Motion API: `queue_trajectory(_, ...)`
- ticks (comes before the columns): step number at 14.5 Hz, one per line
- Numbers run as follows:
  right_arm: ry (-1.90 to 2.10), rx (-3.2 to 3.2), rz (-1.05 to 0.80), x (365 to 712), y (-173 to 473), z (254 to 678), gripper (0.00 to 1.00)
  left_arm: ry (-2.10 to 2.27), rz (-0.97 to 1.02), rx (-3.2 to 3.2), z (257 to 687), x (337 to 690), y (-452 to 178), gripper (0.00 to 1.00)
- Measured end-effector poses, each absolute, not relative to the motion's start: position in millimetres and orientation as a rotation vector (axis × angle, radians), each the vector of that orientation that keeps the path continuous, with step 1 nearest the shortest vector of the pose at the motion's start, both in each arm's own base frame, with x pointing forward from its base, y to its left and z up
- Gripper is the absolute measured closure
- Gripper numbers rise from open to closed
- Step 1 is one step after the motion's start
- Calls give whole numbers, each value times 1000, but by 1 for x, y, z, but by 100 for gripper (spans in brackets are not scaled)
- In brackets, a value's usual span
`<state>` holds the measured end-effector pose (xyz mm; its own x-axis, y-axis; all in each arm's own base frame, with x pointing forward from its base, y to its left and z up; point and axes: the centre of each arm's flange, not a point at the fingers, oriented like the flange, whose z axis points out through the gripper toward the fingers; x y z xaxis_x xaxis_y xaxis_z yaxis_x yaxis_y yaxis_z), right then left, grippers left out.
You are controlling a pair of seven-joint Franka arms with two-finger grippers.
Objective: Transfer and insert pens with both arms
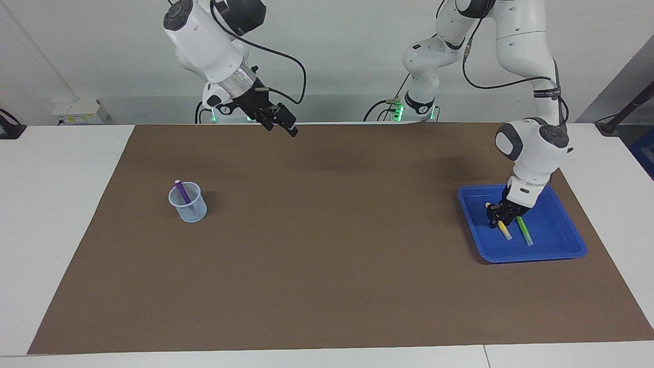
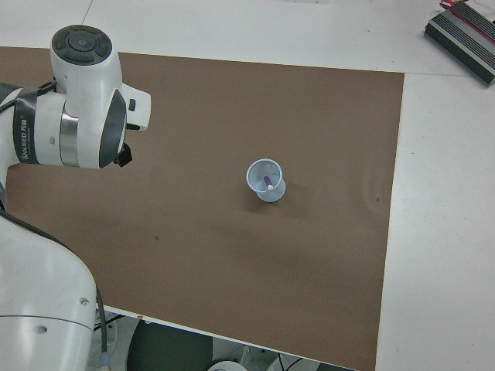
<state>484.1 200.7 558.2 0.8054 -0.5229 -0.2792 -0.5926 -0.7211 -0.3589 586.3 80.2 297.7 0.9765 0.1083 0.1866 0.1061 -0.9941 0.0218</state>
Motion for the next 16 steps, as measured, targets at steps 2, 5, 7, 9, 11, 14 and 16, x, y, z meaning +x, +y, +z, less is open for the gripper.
queue_trajectory(2,835,-2556,219,484,200,558,0,167,296,3111,298,587,80,59)
queue_trajectory(5,836,-2556,219,484,200,558,0,166,299,3111,299,587,79,70)
queue_trajectory(7,837,-2555,219,485,200,558,0,166,299,3111,299,587,79,74)
queue_trajectory(9,838,-2555,219,485,199,558,0,166,300,3111,299,587,79,80)
queue_trajectory(11,838,-2555,219,485,199,558,0,166,300,3111,299,587,79,82)
queue_trajectory(14,838,-2555,219,485,199,558,0,167,300,3111,299,587,80,82)
queue_trajectory(16,838,-2555,219,485,199,558,0,167,300,3111,299,587,80,82)
